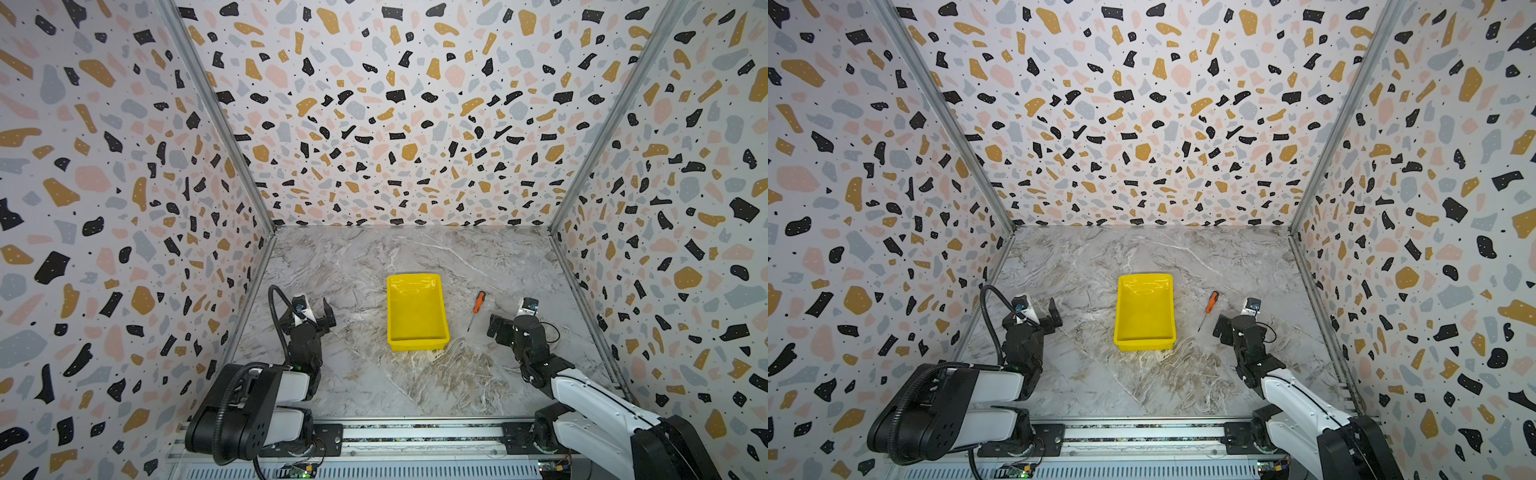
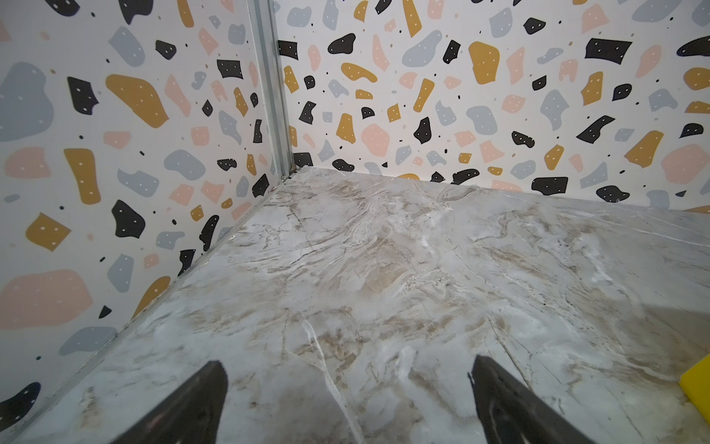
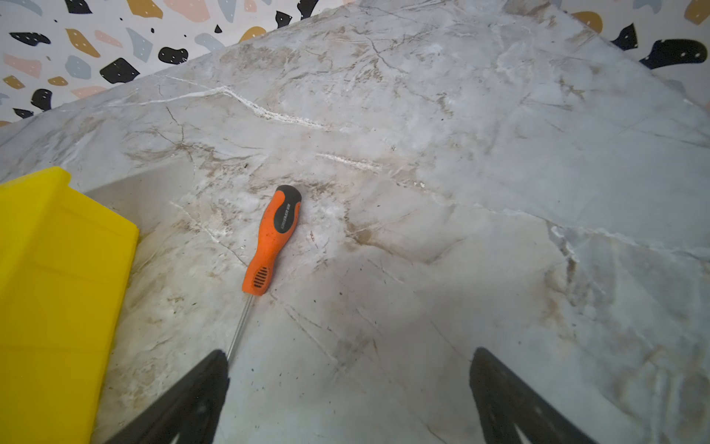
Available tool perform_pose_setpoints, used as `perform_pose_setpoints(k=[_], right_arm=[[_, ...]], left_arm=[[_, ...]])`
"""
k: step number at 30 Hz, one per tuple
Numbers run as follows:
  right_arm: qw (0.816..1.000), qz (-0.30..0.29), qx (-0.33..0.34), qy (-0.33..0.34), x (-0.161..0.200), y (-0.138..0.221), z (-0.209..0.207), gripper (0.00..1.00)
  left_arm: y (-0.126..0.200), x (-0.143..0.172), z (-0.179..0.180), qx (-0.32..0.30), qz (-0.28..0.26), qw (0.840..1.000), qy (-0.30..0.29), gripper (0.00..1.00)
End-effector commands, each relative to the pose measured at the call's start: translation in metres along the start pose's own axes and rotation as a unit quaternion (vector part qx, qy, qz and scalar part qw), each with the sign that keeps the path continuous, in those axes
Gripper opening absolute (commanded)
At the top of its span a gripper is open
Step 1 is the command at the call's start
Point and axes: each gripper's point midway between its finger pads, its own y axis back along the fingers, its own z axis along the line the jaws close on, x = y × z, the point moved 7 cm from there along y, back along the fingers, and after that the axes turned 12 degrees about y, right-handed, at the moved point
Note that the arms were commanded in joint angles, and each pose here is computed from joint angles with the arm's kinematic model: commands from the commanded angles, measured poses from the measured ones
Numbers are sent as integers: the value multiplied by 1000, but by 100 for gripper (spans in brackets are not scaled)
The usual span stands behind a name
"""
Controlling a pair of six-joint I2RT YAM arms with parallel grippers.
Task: Put the screwdriver in the bin
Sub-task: Pick up the screwdriver from the middle-right of the table.
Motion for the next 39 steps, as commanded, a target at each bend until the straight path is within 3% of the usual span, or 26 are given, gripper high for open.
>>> perform_pose_setpoints(k=[1,7,11,18,20,22,25,39], right_arm=[[999,-25,-24,7,-13,2,8,99],[999,-2,-42,9,-19,-2,20,100],[998,38,-47,2,-47,-16,35,99],[988,153,-16,10,-82,-65,52,97],[981,195,-16,-7,-83,-83,51,94],[971,233,-37,-31,-79,-101,49,83],[967,247,-40,-43,-77,-114,48,74],[959,280,-22,-34,-52,-127,47,61]], left_arm=[[-2,-12,-6,12,-25,1000,5,100],[-2,-12,-6,13,-24,1000,5,100],[-2,-12,-6,13,-25,1000,5,100],[-2,-12,-6,13,-24,1000,5,100],[-2,-12,-6,13,-25,1000,5,100],[-2,-12,-6,13,-25,1000,5,100],[-2,-12,-6,12,-24,1000,5,100],[-2,-12,-6,13,-24,1000,4,100]])
